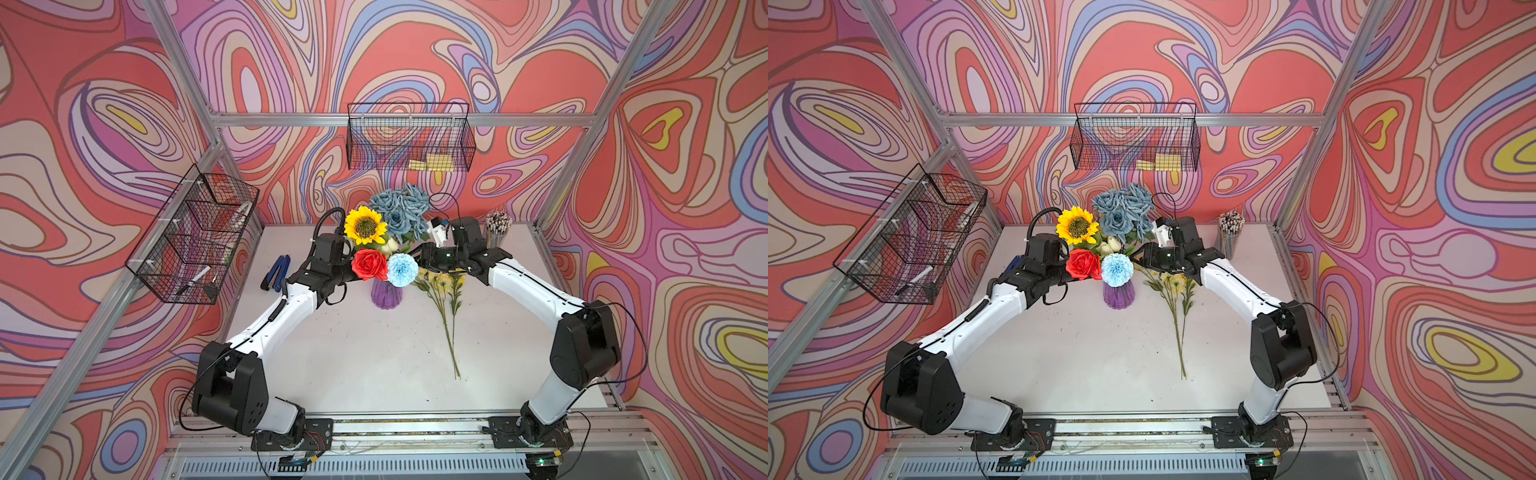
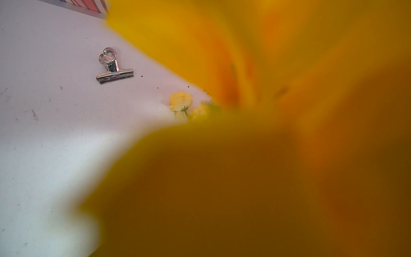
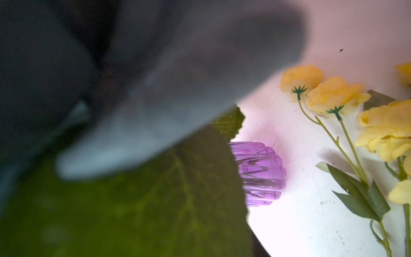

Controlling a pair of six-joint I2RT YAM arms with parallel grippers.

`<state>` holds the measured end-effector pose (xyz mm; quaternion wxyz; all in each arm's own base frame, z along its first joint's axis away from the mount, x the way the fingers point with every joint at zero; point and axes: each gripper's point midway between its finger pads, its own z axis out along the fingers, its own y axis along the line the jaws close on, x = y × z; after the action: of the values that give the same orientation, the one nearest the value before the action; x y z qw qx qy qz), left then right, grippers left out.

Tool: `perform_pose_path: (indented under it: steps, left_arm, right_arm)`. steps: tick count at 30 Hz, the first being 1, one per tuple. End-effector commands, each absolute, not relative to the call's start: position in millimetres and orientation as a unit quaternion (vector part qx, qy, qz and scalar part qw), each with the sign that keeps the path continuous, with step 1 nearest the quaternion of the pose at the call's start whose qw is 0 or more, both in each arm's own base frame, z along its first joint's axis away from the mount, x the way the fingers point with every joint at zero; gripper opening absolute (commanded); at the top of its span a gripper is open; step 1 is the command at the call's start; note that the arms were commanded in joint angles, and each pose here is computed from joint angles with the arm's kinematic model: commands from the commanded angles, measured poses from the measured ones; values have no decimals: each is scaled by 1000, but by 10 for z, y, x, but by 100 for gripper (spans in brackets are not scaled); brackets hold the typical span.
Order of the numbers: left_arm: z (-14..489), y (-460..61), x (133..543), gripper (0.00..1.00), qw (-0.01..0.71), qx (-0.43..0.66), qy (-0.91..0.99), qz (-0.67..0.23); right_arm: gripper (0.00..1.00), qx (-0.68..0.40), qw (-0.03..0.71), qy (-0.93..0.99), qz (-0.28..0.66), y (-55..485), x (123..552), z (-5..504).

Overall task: Pick out yellow flowers from the vase
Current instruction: Adjust the vase at the center of the board.

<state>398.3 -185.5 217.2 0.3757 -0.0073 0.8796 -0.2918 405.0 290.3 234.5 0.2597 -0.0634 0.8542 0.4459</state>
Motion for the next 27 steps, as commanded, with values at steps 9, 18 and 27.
perform_pose_path:
  steps: [9, 18, 27]
  left_arm:
    - [2323, -1796, 3940, 79, 387, 0, 877, -284]
    - [2480, -1668, 3813, 81, 405, -3, 876, -263]
    - [2566, -1550, 3666, 81, 413, -11, 877, -247]
  right_arm:
    - [41, -92, 249, 852, 451, 3039, 4004, 2420]
    - [35, -105, 221, 870, 427, 3123, 3948, 2189]
    - [14, -117, 226, 877, 408, 3178, 4010, 2181]
